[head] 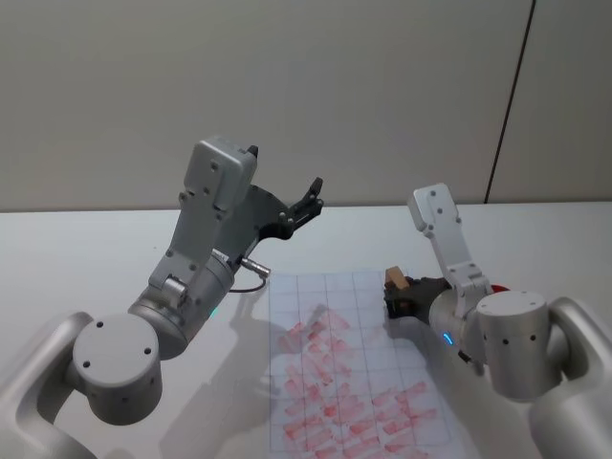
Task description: Use the one hand to pick up the stamp and affix it onto the A4 paper.
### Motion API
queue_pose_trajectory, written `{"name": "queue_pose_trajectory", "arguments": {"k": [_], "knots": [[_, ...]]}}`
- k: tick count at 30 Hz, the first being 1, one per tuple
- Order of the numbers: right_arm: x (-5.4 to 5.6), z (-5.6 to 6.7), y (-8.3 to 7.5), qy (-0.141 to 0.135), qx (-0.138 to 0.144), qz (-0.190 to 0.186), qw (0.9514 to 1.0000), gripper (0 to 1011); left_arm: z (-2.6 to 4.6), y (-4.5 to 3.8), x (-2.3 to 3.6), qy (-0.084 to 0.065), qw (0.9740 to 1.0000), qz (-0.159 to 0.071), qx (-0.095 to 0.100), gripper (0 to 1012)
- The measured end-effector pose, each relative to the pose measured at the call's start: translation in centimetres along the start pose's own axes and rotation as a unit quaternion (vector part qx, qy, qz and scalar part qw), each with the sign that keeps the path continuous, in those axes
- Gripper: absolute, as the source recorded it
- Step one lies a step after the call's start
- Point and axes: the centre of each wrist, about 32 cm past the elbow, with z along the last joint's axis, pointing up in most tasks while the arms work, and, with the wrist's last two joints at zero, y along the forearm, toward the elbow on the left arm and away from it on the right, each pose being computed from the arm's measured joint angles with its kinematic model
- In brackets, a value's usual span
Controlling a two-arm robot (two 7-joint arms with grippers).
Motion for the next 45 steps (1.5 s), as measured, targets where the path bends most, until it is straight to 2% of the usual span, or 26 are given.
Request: {"name": "queue_pose_trajectory", "arguments": {"k": [9,21,31,38,45], "knots": [[0.2,-0.4,0.5,0.019,-0.01,0.003,0.9998,219,0.0,0.0,0.0,0.0,1.0,0.0,0.0,1001],[0.3,-0.4,0.4,0.026,-0.005,0.003,0.9996,219,0.0,0.0,0.0,0.0,1.0,0.0,0.0,1001],[0.4,0.5,-1.3,0.02,0.034,-0.001,0.9992,219,0.0,0.0,0.0,0.0,1.0,0.0,0.0,1001],[0.7,2.7,-3.5,0.015,0.088,-0.014,0.9959,219,0.0,0.0,0.0,0.0,1.0,0.0,0.0,1001],[1.4,3.8,-5.2,0.015,0.115,-0.033,0.9927,219,0.0,0.0,0.0,0.0,1.0,0.0,0.0,1001]]}}
